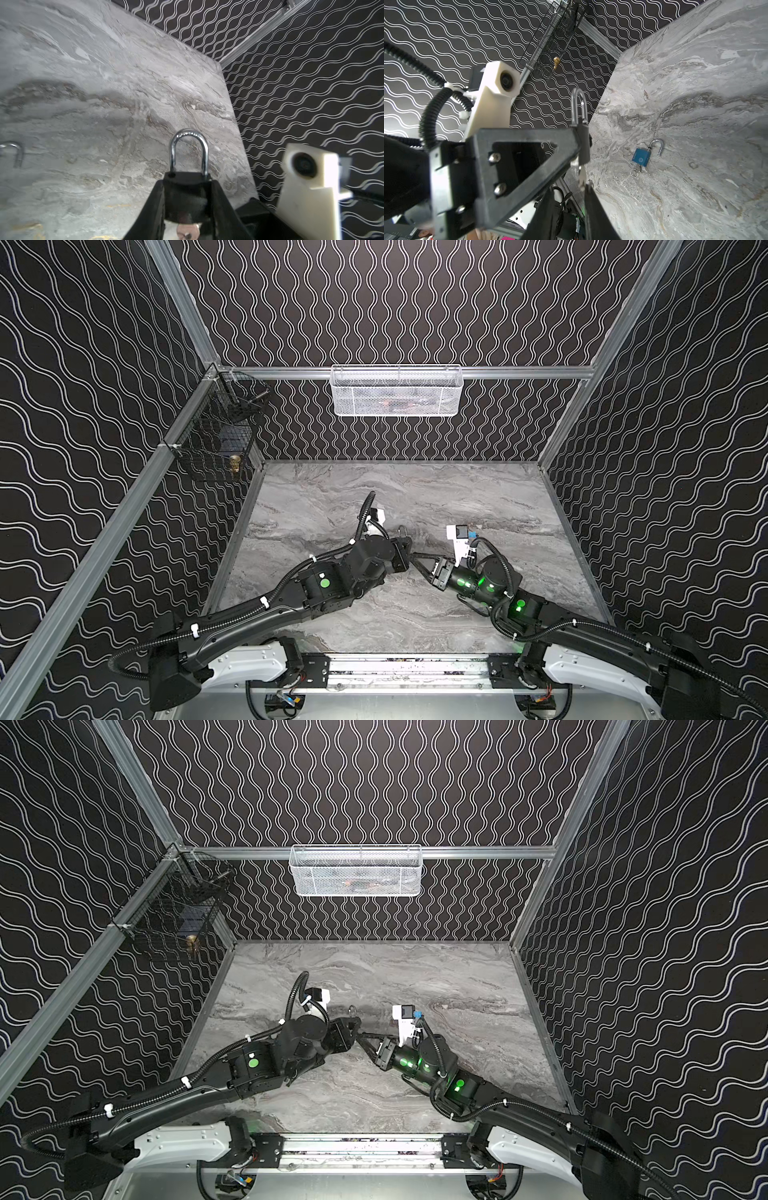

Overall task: Unlock with the key
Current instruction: 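Open the right gripper off the key and draw it back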

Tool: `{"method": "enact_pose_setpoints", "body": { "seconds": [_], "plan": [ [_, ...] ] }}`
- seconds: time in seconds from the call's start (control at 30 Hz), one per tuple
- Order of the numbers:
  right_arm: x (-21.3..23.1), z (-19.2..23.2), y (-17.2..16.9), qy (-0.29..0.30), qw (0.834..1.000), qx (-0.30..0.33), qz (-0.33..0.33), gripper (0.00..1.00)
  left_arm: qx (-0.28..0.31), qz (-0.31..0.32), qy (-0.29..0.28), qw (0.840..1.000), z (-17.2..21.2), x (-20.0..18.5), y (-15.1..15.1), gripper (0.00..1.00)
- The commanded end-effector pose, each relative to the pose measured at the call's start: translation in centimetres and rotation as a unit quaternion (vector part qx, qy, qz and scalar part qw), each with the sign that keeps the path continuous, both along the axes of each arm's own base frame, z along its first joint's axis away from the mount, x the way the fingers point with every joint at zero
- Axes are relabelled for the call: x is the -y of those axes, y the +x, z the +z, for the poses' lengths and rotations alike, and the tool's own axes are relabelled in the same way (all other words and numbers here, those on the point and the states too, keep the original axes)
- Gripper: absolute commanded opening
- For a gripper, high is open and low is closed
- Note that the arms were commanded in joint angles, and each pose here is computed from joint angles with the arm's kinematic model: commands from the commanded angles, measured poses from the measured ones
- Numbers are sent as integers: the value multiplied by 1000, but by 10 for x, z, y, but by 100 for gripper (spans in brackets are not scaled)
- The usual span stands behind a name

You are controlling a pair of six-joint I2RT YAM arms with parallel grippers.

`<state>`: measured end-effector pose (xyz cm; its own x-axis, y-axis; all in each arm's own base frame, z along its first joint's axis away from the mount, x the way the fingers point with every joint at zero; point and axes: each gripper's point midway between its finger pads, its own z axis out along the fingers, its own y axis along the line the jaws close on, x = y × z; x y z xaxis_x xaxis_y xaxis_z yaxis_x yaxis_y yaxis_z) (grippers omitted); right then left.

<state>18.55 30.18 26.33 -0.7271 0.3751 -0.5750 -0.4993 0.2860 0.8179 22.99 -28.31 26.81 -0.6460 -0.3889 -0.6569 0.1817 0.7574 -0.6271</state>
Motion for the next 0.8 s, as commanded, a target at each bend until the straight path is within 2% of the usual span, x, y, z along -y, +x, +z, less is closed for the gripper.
{"method": "enact_pose_setpoints", "body": {
  "seconds": [0.0, 0.17, 0.27, 0.37, 0.53, 0.67, 0.77],
  "plan": [
    [5, 2, -2, -15, 1000, 16, -6, 36, 42, 9, 36, 998, 3, -11, 6, 0],
    [26, 1, 6, -87, 995, 12, -50, 61, 114, -47, 91, 988, 2, -15, -1, 0],
    [32, 0, 8, -140, 989, 4, -55, 69, 160, -94, 131, 974, -5, -16, -9, 0],
    [33, -3, 9, -190, 981, -4, -45, 74, 203, -139, 163, 955, -13, -14, -17, 0],
    [28, -9, 12, -275, 961, -26, -13, 80, 267, -180, 183, 929, -23, -13, -27, 0],
    [28, -9, 22, -326, 944, -39, -19, 82, 300, -187, 180, 918, -23, -14, -31, 0],
    [20, -8, 26, -329, 944, -32, -11, 82, 306, -192, 182, 915, -24, -12, -32, 0]
  ]
}}
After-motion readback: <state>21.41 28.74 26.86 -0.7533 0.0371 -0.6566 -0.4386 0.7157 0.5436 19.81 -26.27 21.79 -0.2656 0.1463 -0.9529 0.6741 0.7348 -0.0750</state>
